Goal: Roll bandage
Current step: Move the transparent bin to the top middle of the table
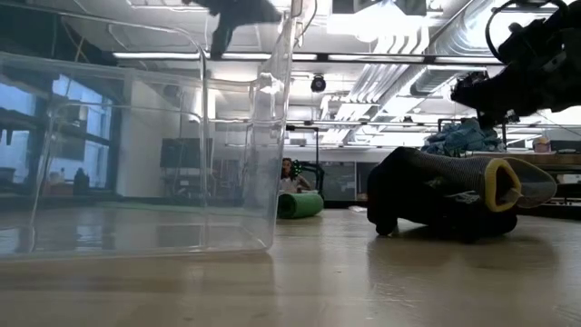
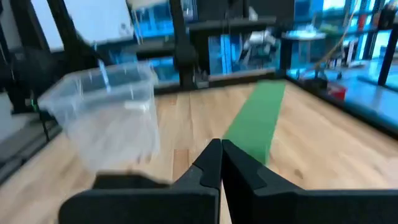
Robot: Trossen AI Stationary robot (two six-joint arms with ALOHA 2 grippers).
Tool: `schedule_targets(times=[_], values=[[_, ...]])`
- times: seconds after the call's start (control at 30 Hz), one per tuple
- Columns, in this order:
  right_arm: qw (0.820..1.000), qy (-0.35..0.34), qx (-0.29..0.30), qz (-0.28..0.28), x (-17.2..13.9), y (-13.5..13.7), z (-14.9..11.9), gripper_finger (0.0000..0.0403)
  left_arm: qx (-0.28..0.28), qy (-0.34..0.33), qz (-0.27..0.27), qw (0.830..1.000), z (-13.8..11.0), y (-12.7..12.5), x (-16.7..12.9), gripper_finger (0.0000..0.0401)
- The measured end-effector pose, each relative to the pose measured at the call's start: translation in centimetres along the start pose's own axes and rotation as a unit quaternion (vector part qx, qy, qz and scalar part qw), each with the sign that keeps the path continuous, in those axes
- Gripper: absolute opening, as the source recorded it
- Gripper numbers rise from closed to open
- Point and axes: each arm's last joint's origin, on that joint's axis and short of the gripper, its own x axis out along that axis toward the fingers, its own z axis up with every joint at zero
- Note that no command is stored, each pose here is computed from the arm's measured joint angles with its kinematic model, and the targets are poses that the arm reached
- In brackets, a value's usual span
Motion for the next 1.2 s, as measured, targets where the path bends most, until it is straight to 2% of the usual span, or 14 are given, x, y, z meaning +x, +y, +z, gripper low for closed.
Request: schedule_targets(times=[0.03,0.1,0.17,0.2,0.27,0.37,0.43,0.53,0.63,0.73,0.8,0.93,1.03,1.2], values=[[0.999,-0.020,0.026,0.002,0.0,0.0,0.4,0.0000,-0.016,0.026,0.000,1.000,0.3,0.3,-0.3,0.0001],[0.986,-0.090,0.140,-0.001,-0.1,0.0,1.7,0.0000,-0.035,0.049,0.008,0.998,0.7,0.8,-1.2,0.0001],[0.946,-0.161,0.280,-0.030,-0.3,-0.2,2.7,0.0000,-0.035,0.052,0.027,0.998,0.9,1.1,-2.2,0.0001],[0.926,-0.177,0.332,-0.044,-0.3,-0.4,2.8,0.0000,-0.030,0.049,0.046,0.997,0.9,1.3,-2.8,0.0001],[0.908,-0.159,0.384,-0.056,0.1,-0.5,2.6,0.0000,-0.016,0.039,0.095,0.995,0.9,1.7,-3.8,0.0001],[0.900,-0.112,0.419,-0.052,1.1,-0.2,3.1,0.0000,-0.013,0.012,0.153,0.988,0.7,2.7,-4.7,0.0001],[0.900,-0.081,0.424,-0.049,2.1,0.2,4.1,0.0000,-0.027,0.025,0.160,0.987,0.1,3.6,-4.6,0.0001],[0.916,-0.022,0.399,-0.024,4.9,1.0,6.9,0.0000,-0.052,0.066,0.151,0.985,-1.5,5.2,-4.0,0.0001],[0.929,0.079,0.360,-0.025,9.0,1.4,8.5,0.0000,-0.073,0.096,0.161,0.980,-3.3,6.4,-3.6,0.0001],[0.921,0.190,0.337,-0.047,13.2,1.0,7.9,0.0000,-0.093,0.122,0.158,0.976,-4.6,7.1,-3.5,0.0001],[0.914,0.233,0.329,-0.034,15.7,0.6,7.5,0.0000,-0.104,0.144,0.135,0.975,-5.3,7.0,-3.9,0.0001],[0.893,0.295,0.340,-0.003,18.8,-0.5,5.8,0.0000,-0.133,0.183,0.067,0.972,-6.1,5.8,-5.4,0.0001],[0.887,0.306,0.345,0.005,19.6,-1.4,5.4,0.0000,-0.164,0.176,0.016,0.970,-6.1,3.8,-7.4,0.0001],[0.879,0.321,0.353,0.011,19.2,-2.8,5.4,0.0000,-0.204,0.240,-0.059,0.947,-8.3,0.0,-10.2,0.0012]])
